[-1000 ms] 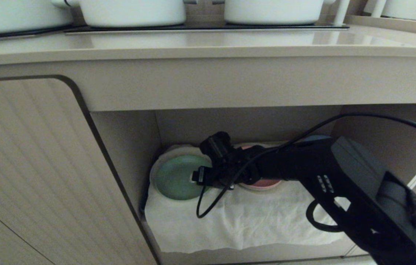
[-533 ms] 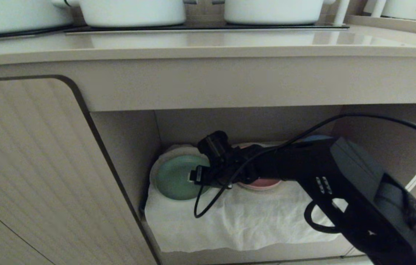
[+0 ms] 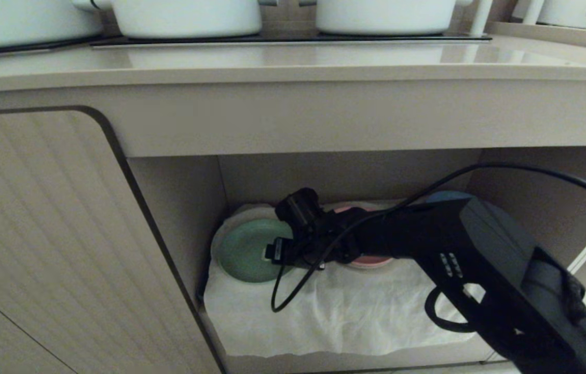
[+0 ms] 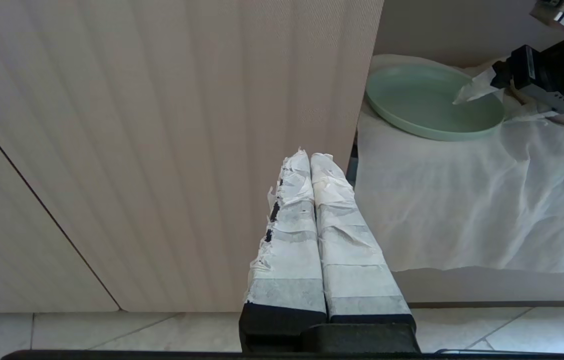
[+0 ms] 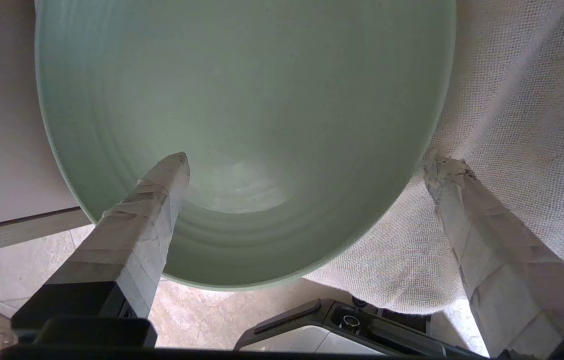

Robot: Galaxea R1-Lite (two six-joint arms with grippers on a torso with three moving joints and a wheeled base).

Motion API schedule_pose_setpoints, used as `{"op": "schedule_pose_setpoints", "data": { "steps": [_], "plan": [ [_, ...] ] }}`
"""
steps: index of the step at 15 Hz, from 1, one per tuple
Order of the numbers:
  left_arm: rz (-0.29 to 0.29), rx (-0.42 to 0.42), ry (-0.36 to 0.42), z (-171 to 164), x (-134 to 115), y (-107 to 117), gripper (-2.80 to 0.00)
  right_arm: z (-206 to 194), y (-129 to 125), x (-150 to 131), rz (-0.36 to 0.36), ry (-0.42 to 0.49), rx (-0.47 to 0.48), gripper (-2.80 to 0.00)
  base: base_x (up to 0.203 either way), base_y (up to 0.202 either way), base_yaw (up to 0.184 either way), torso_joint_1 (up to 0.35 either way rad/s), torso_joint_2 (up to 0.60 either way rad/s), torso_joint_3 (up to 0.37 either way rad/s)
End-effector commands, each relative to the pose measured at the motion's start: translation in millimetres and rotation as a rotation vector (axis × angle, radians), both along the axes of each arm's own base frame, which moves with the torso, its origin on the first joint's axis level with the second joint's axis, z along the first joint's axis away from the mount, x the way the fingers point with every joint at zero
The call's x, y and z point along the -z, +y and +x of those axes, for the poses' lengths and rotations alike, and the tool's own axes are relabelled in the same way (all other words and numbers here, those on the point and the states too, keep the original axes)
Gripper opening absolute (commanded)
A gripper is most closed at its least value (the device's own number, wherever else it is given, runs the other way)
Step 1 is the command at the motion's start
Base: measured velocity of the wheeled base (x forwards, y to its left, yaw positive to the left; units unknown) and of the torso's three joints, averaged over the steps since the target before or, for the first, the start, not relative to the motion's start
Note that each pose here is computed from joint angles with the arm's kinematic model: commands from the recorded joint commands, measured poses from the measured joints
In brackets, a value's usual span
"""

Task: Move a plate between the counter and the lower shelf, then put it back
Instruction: Pick up the plate in the cupboard

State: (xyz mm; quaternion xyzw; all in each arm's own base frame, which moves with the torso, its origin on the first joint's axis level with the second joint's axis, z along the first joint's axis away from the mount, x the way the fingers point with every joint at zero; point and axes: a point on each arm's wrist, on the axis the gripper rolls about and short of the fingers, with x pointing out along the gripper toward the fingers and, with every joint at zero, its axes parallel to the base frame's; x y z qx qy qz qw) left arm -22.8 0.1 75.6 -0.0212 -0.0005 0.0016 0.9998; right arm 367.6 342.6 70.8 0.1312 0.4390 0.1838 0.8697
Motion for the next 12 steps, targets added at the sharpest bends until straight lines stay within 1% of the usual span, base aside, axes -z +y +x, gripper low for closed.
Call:
{"op": "schedule_pose_setpoints", "data": {
  "steps": [1,2,12],
  "plan": [
    [-0.001,0.0,-0.001,0.0,0.0,0.0,-2.8,-0.1,0.2,1.1,-0.001,0.003,0.001,0.0,0.0,0.0,0.0,0.0,0.0,0.0],
    [-0.001,0.0,-0.001,0.0,0.0,0.0,-2.8,-0.1,0.2,1.2,-0.001,0.004,0.001,-2.8,0.0,0.0,0.0,0.0,0.0,0.0],
    [-0.001,0.0,-0.001,0.0,0.0,0.0,-2.8,-0.1,0.2,-1.8,0.007,-0.001,0.003,-2.8,0.0,0.0,0.0,0.0,0.0,0.0]
  ]
}}
